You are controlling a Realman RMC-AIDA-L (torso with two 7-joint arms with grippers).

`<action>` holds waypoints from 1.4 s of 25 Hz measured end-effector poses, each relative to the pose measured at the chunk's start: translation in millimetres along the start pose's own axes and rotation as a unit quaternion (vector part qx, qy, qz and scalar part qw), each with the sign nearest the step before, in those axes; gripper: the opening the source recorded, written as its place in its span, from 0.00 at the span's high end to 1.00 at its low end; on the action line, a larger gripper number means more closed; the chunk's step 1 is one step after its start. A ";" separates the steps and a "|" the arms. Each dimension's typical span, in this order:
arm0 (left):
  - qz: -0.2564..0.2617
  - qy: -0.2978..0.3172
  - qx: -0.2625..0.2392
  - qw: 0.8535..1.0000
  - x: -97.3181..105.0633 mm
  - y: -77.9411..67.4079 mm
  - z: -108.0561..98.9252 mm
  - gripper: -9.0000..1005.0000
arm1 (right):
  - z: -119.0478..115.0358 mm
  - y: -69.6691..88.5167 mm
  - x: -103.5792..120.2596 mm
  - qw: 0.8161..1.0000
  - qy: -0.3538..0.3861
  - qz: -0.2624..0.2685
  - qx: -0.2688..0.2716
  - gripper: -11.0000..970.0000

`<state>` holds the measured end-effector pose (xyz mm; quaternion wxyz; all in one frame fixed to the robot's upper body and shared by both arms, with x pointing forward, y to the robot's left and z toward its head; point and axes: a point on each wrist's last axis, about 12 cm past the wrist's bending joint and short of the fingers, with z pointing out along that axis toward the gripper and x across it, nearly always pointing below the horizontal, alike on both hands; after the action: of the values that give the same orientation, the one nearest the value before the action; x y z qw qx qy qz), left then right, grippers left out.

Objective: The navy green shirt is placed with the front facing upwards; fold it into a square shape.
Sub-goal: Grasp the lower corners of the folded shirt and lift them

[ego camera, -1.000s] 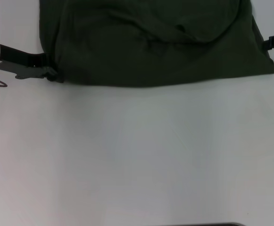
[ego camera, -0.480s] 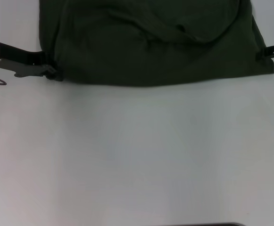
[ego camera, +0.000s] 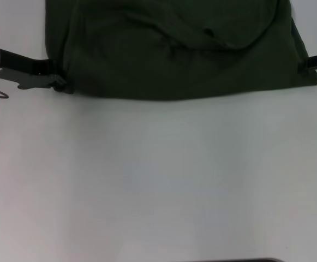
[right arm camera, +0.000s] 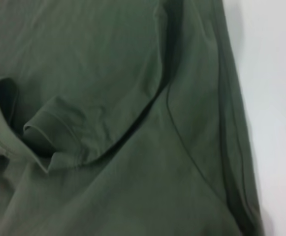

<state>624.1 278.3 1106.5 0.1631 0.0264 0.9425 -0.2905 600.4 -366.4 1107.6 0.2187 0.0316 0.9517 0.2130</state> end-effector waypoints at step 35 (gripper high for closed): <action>-0.003 -0.012 0.000 1.000 -3.6 0.5 -1.7 0.93 | 16.6 6.8 2.1 1.000 -0.022 0.008 0.000 0.23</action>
<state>627.1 279.8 1108.8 0.1735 0.0201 0.9406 -0.2910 605.4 -353.4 1096.1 0.2375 0.0443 0.9464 0.2142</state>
